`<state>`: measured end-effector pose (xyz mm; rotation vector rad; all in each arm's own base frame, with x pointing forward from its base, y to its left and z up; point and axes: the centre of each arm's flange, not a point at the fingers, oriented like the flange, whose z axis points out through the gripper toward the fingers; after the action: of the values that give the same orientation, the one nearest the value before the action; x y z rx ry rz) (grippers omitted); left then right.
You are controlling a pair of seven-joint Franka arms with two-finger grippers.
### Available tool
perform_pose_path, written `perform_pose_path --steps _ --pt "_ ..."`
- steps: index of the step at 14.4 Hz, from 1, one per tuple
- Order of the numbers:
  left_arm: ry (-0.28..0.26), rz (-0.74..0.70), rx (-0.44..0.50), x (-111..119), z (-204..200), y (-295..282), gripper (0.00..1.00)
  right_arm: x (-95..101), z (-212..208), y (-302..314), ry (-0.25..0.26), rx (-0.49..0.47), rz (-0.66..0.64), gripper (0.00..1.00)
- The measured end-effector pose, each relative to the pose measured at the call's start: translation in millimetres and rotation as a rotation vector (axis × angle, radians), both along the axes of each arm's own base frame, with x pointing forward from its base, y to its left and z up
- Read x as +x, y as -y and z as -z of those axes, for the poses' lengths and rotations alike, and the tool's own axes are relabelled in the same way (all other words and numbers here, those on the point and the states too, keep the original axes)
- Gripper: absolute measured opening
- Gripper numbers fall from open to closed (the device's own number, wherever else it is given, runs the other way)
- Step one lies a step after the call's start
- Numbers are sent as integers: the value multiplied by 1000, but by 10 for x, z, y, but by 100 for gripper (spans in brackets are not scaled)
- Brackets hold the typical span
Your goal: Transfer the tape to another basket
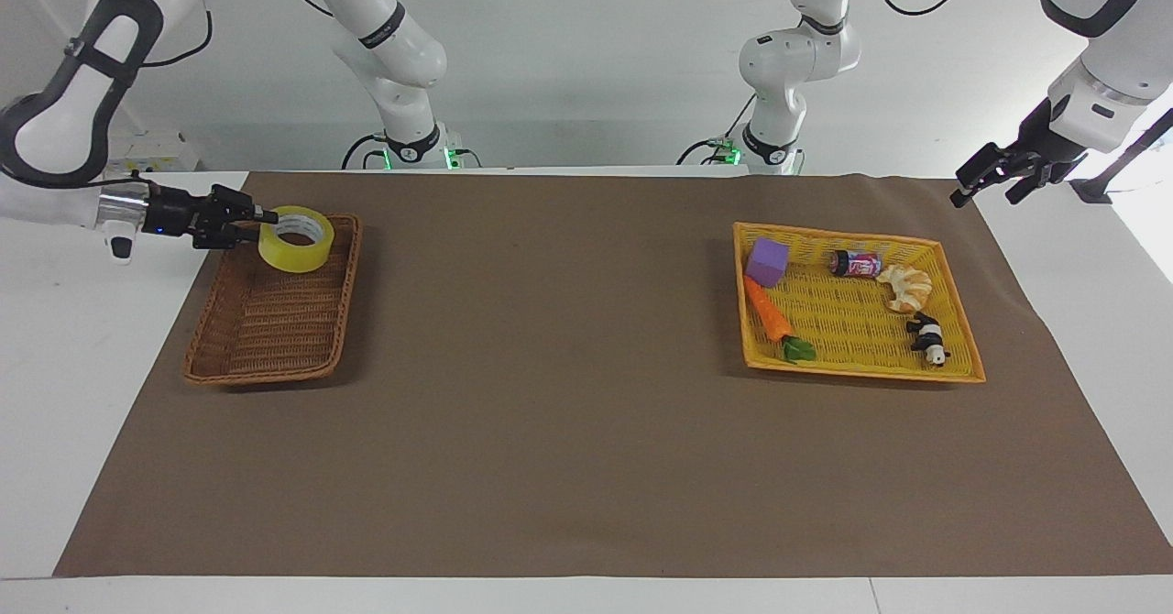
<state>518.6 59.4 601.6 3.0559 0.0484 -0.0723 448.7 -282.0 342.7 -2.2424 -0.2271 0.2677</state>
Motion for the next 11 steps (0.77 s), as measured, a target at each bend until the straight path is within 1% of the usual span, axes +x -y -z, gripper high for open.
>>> perform_pose_path --steps 3,5,6,8,11 --pt "4 18 3 11 -8 97 100 88 171 9 9 -28 7 54" --pt "21 30 7 37 -23 166 100 139 261 5 14 -43 9 54" --pt "39 35 17 59 -38 184 100 155 281 -1 17 -48 9 54" --pt "69 60 74 100 -71 244 100 165 296 4 20 -54 11 54" --pt "79 87 107 118 -104 345 100 187 315 -9 24 -62 10 54"
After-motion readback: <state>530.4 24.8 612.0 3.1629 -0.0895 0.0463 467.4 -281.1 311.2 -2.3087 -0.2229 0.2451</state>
